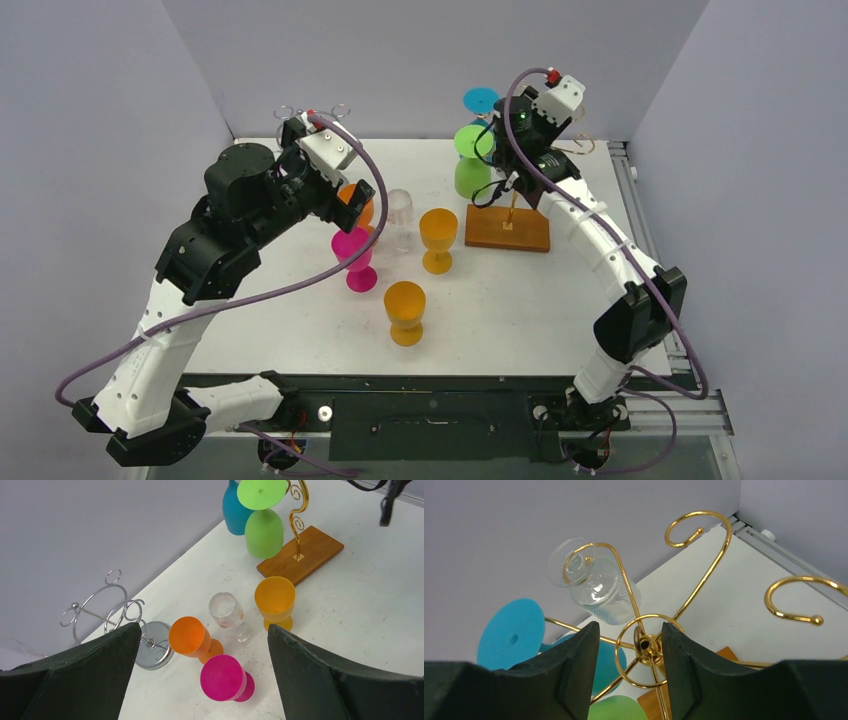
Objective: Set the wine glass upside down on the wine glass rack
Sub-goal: Adjust the wine rack at the center of the board.
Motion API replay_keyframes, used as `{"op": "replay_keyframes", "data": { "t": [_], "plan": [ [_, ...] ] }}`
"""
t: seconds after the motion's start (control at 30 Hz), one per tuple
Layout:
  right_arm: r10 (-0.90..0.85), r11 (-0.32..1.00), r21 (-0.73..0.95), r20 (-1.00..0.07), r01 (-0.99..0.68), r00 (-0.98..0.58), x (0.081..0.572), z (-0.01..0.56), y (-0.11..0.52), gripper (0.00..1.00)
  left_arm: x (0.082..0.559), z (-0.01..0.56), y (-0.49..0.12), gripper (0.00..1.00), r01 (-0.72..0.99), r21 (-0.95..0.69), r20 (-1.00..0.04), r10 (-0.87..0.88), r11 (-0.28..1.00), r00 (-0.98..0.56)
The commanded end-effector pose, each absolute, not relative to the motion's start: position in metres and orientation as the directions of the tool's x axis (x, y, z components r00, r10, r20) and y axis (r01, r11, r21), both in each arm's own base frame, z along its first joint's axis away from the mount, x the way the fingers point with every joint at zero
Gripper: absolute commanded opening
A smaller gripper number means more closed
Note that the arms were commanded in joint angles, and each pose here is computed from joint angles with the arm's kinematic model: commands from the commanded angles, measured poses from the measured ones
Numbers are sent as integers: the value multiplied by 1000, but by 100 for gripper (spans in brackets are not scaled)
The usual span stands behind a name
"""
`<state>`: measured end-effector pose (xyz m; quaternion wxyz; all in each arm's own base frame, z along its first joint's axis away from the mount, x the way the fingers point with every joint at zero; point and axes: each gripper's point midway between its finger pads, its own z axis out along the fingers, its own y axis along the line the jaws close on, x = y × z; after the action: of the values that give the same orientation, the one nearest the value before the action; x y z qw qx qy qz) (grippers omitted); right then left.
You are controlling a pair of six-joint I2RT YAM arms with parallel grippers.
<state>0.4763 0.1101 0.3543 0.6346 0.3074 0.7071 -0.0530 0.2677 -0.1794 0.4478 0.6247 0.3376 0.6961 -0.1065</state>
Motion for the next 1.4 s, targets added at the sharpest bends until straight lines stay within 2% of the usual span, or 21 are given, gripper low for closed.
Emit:
{"op": "replay_keyframes", "data": {
  "t": [0.0, 0.13, 0.3, 0.47, 0.57, 0.7, 1.0, 1.37],
  "plan": [
    [448, 808, 475, -880, 347, 162, 453, 428, 105, 48, 262, 467, -177, 96, 593, 268, -956, 288, 759, 63],
    [402, 877, 410, -912, 252, 86, 449, 439, 108, 54, 262, 469, -177, 96, 593, 265, -957, 284, 761, 64],
    [359, 933, 361, -931, -11, -61, 452, 449, 112, 55, 261, 471, -176, 96, 592, 264, -958, 280, 762, 67],
    [270, 854, 348, -932, -387, -242, 455, 440, 119, 56, 262, 474, -177, 96, 591, 265, -958, 280, 762, 68],
    [186, 810, 321, -934, -491, -305, 455, 425, 118, 56, 264, 474, -178, 96, 592, 263, -958, 280, 762, 66],
    [61, 767, 238, -952, -595, -301, 451, 408, 126, 57, 266, 475, -180, 96, 592, 261, -958, 278, 762, 64],
    [-94, 750, 180, -923, -637, -373, 455, 374, 119, 52, 270, 478, -183, 96, 593, 262, -958, 282, 761, 61],
    [-174, 773, 136, -894, -620, -414, 448, 345, 114, 48, 272, 477, -184, 96, 593, 263, -957, 285, 761, 59]
  ]
}}
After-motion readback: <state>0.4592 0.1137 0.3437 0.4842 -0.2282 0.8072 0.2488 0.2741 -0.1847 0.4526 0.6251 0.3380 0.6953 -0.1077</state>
